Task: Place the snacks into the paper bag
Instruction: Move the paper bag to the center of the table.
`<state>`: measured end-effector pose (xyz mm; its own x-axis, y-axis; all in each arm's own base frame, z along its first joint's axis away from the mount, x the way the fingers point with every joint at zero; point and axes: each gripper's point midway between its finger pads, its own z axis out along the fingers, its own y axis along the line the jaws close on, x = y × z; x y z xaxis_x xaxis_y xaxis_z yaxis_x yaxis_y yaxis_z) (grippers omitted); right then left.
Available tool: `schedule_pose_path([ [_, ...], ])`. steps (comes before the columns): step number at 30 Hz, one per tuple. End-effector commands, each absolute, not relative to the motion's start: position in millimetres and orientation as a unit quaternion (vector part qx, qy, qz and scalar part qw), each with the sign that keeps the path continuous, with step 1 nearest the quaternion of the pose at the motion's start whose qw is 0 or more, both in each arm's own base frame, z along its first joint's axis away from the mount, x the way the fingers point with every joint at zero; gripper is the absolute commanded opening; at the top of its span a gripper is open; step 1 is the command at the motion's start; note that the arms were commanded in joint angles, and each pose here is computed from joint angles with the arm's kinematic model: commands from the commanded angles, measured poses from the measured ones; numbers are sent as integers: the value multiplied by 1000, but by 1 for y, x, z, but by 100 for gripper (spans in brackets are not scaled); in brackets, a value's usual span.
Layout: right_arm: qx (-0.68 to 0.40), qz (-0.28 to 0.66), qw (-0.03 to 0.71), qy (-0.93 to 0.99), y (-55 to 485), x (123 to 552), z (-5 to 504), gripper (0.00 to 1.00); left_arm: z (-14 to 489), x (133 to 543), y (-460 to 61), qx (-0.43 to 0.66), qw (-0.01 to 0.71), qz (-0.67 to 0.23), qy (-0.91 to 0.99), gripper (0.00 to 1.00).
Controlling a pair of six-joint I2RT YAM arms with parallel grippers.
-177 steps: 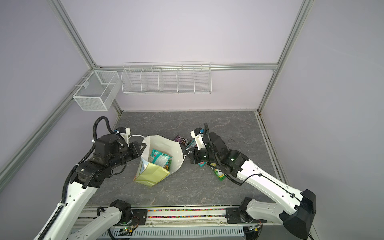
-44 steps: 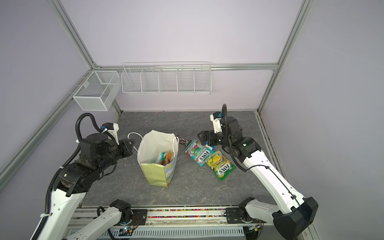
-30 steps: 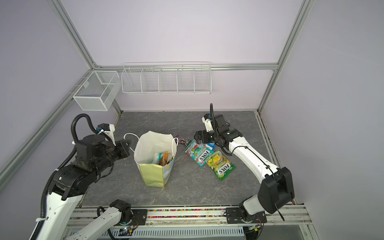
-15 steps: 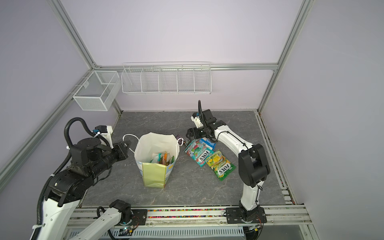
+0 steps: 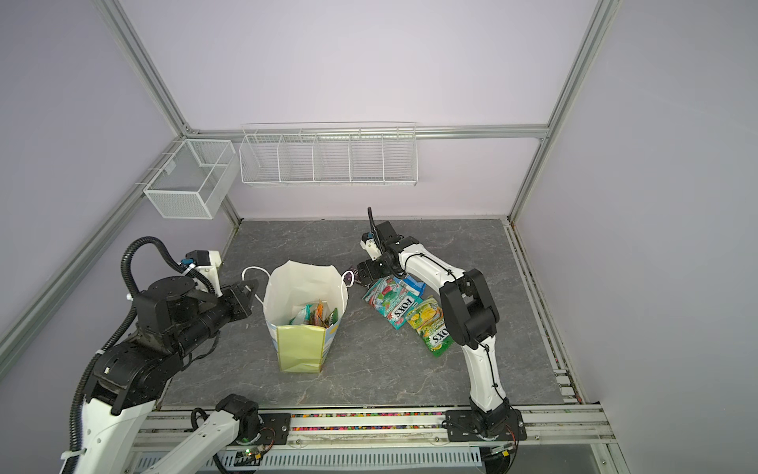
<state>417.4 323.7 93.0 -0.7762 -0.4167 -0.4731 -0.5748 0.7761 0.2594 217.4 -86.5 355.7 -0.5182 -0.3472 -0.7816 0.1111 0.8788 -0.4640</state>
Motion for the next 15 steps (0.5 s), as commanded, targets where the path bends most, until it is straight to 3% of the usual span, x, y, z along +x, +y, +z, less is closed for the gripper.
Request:
schedule_pose_path([
  [1, -283, 174, 179, 926, 323, 415, 78, 87, 368, 217, -86, -73, 509, -250, 821, 0],
  [15, -305, 110, 171, 930, 336, 431, 46, 85, 369, 217, -88, -71, 506, -257, 820, 0],
])
